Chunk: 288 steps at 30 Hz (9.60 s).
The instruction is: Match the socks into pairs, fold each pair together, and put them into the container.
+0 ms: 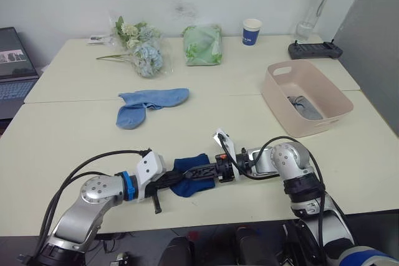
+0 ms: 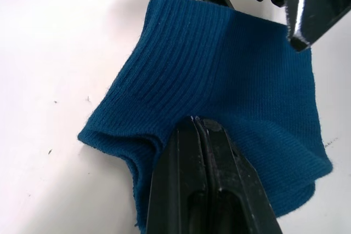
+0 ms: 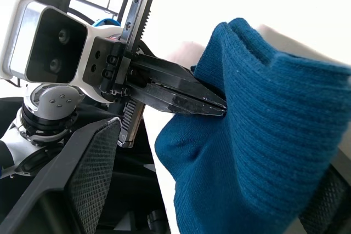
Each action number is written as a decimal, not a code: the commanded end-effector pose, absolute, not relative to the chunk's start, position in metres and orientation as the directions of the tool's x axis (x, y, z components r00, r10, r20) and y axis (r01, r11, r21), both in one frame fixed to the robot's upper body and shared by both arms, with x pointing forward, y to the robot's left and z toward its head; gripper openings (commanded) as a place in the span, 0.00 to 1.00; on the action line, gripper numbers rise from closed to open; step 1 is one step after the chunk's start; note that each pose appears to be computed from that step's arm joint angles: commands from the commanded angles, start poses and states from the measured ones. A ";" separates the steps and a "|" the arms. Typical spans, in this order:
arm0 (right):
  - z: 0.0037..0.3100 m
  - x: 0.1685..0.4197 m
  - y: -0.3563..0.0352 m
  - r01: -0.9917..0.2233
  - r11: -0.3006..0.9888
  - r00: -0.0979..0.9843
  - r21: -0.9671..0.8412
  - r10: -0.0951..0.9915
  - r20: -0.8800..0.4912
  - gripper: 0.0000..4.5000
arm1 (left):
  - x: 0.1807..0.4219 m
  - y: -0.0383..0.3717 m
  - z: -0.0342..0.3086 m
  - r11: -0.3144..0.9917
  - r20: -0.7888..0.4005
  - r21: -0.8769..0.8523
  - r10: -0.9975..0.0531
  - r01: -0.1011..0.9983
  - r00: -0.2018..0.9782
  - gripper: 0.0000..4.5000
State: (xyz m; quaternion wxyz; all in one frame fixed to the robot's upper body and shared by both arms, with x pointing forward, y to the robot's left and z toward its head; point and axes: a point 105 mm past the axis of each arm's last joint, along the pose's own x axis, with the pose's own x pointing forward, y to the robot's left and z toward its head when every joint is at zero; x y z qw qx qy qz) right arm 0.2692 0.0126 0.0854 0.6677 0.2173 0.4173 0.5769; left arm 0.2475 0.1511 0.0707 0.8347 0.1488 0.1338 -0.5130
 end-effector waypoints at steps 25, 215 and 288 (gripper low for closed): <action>0.226 0.339 -0.084 -0.789 0.460 0.447 0.407 0.884 -0.135 0.00 | 0.276 0.120 0.212 0.432 -0.055 0.167 -0.893 0.886 0.446 0.70; 0.159 0.322 -0.103 -0.631 0.730 0.761 -0.264 0.648 -0.030 1.00 | 0.349 0.121 0.140 0.647 -0.026 0.379 -0.707 0.661 0.707 0.01; 0.105 0.287 -0.118 -0.755 0.610 0.448 0.241 0.748 -0.490 0.00 | 0.313 0.188 0.123 0.638 -0.271 0.067 -0.728 0.767 0.629 0.13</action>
